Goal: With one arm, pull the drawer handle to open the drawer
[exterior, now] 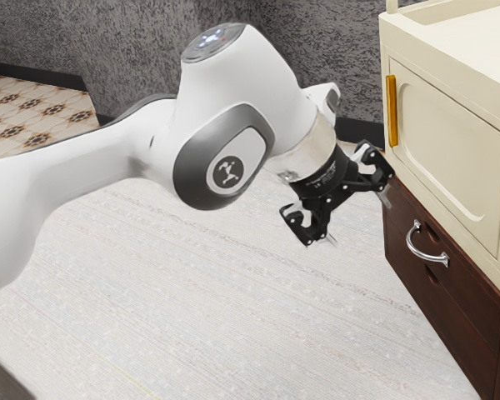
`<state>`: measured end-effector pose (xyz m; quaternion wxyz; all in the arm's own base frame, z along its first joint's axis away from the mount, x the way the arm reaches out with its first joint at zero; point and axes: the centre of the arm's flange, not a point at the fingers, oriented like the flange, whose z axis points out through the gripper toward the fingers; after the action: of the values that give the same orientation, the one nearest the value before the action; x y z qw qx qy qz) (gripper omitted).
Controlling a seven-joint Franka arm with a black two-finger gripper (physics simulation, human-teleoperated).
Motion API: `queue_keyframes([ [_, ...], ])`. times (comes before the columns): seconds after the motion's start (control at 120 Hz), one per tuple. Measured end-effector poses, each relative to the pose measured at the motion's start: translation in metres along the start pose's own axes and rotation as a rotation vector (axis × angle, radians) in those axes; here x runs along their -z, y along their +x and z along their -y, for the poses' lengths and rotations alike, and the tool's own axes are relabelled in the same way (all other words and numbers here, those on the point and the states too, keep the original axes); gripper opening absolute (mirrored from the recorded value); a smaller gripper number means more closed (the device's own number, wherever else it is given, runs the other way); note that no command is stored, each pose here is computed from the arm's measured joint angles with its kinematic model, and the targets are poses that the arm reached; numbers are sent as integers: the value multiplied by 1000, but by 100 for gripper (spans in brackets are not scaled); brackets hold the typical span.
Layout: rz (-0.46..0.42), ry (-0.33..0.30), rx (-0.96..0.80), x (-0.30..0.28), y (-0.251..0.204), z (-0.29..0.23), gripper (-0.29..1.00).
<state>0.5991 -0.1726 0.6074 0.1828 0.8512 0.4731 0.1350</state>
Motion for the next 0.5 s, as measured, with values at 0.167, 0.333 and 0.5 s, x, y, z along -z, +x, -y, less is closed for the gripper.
queue_keyframes([
  [0.167,-4,-7,15,-5,8,2,59],
  [0.333,3,-10,1,-15,-2,-2,55],
  [0.5,2,-10,4,-22,1,-3,51],
])
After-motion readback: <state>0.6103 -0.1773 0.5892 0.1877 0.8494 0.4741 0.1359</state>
